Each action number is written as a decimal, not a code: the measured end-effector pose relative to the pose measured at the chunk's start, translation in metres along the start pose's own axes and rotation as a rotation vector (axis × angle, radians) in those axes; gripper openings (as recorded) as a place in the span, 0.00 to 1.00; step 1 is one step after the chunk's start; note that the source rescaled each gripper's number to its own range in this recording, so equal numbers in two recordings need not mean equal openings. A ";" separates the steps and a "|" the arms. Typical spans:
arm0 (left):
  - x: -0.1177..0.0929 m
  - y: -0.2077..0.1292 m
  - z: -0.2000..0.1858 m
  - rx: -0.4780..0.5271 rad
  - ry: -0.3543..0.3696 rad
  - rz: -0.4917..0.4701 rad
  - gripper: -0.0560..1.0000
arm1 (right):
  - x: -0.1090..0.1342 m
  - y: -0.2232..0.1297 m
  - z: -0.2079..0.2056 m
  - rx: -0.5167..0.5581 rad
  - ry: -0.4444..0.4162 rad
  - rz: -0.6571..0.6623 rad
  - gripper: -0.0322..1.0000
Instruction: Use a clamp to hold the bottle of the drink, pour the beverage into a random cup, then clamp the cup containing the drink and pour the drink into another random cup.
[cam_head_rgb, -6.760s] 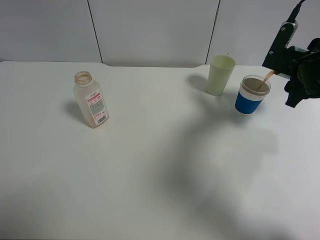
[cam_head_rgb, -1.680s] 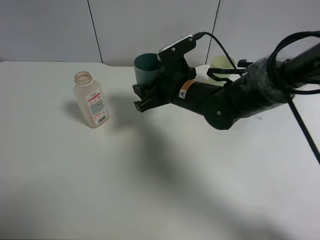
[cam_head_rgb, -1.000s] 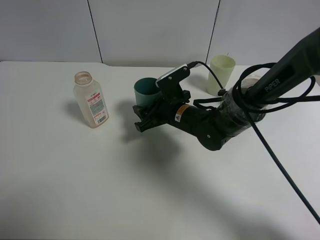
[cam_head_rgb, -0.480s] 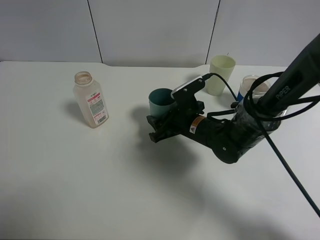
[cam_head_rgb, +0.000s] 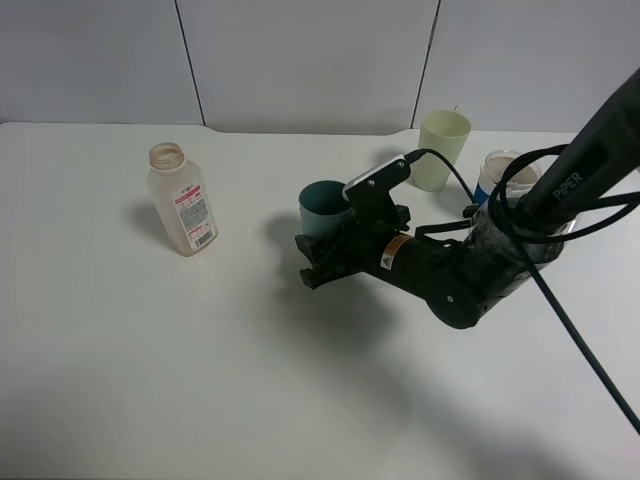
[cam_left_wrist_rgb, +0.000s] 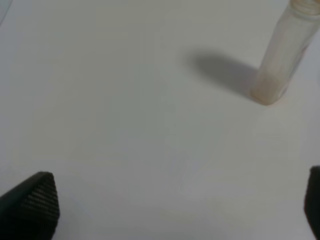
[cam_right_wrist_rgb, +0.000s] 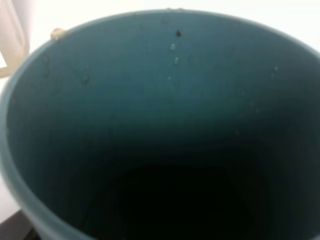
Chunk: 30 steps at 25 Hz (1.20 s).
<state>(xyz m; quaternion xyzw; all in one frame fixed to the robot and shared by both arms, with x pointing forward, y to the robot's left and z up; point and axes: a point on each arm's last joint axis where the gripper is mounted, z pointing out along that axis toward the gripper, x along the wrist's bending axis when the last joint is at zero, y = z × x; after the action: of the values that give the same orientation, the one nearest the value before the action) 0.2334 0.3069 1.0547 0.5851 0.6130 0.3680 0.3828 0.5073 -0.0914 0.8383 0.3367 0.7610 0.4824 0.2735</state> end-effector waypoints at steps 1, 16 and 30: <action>0.000 0.000 0.000 0.000 0.000 0.000 1.00 | 0.000 0.000 0.000 0.001 0.000 0.000 0.03; 0.000 0.000 0.000 0.000 0.000 0.000 1.00 | 0.000 -0.003 0.000 0.026 0.003 0.000 0.99; 0.000 0.000 0.000 0.000 0.000 0.000 1.00 | 0.006 0.048 -0.041 -0.053 0.003 0.014 1.00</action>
<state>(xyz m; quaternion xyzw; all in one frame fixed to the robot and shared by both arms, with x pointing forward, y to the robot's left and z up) 0.2334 0.3069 1.0547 0.5851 0.6130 0.3680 0.3828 0.4848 -0.0944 0.8978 0.3337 0.7461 0.5049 0.2777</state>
